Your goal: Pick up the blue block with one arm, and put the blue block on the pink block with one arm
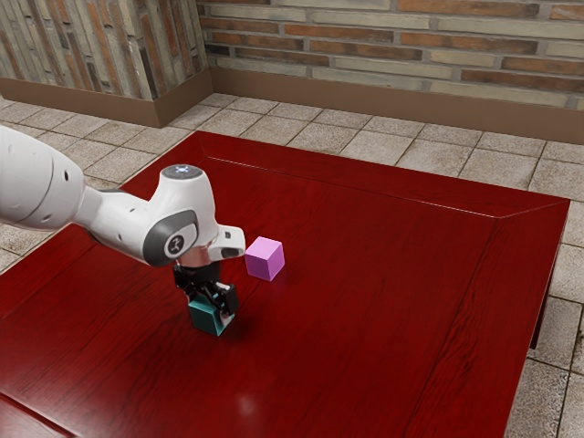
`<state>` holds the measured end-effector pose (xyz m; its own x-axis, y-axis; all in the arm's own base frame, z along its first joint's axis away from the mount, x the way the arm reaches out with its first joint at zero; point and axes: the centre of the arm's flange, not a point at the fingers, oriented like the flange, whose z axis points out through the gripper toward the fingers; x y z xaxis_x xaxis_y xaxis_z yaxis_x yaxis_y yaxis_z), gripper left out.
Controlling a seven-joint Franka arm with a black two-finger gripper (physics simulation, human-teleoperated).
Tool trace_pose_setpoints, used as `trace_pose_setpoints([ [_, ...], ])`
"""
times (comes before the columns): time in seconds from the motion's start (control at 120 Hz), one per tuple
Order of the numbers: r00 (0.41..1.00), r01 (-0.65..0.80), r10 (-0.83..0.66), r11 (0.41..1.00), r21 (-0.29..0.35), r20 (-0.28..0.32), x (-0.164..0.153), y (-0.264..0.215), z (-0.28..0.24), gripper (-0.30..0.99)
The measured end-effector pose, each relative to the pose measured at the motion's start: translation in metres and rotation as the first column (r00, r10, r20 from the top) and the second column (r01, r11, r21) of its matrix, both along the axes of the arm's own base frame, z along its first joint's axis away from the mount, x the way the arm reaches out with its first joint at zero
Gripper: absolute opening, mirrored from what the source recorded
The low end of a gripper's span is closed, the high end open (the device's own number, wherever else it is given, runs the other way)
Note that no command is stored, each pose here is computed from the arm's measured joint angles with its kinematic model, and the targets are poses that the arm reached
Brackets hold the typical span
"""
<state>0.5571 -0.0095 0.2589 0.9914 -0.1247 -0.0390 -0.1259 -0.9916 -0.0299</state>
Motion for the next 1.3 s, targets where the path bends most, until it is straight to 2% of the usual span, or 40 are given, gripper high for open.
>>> trace_pose_setpoints([
  [0.208, 1.0, -0.003, 0.003, 1.0, 0.0, 0.001, 0.0, 0.003, 0.0, 0.47],
  [0.433, 1.0, 0.002, -0.002, 1.0, 0.003, 0.008, 0.002, 0.002, 0.003, 0.43],
  [0.583, 0.999, 0.003, -0.004, 1.0, 0.005, 0.05, 0.016, 0.002, 0.022, 0.42],
  [0.733, 0.993, 0.014, -0.016, 1.0, 0.018, 0.121, 0.046, -0.001, 0.066, 0.42],
  [0.875, 0.987, 0.022, -0.027, 0.999, 0.029, 0.156, 0.075, -0.006, 0.102, 0.42],
  [1.083, 0.99, 0.008, -0.011, 1.0, 0.024, 0.143, 0.129, -0.009, 0.111, 0.42],
  [1.3, 0.996, -0.038, 0.036, 0.999, 0.016, 0.082, 0.149, -0.006, 0.1, 0.42],
])
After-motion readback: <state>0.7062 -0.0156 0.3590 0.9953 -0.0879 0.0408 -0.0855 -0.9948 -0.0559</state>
